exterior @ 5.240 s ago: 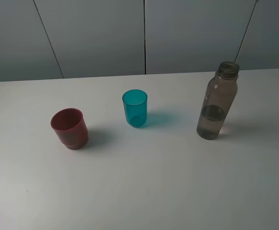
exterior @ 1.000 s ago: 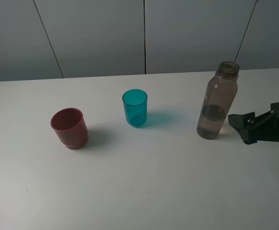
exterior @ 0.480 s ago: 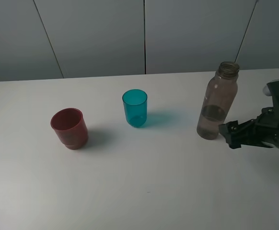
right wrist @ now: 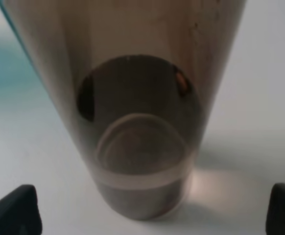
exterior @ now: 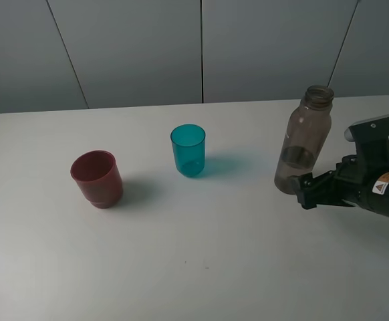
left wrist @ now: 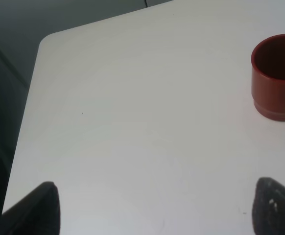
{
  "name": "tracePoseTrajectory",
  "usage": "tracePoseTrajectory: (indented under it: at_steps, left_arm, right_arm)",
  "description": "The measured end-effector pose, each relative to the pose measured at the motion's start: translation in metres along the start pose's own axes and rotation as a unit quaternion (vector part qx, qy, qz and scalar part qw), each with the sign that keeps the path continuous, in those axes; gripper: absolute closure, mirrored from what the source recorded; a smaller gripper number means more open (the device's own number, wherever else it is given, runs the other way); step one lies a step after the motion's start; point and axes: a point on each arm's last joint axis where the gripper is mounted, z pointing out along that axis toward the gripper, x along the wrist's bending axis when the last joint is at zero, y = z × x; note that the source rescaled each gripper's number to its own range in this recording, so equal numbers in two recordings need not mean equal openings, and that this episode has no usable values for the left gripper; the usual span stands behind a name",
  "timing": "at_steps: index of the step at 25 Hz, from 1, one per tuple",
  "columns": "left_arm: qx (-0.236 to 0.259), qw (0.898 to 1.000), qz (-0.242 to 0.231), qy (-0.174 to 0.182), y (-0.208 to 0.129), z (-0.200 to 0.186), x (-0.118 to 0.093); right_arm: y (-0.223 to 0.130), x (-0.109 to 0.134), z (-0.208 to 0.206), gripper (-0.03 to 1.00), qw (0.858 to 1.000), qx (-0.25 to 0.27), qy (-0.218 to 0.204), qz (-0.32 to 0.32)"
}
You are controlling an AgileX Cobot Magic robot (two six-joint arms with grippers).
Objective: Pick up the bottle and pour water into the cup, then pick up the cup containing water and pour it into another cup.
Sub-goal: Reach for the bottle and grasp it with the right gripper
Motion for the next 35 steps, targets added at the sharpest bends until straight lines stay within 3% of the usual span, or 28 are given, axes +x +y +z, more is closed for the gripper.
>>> tracePoseTrajectory:
  at_steps: [35]
  left_arm:
    - [0.0, 1.0, 0.0, 0.0, 0.0, 0.0, 0.0]
  right_arm:
    - [0.004, 0.004, 0.03, -0.03, 0.995, -0.096, 0.023, 0.01]
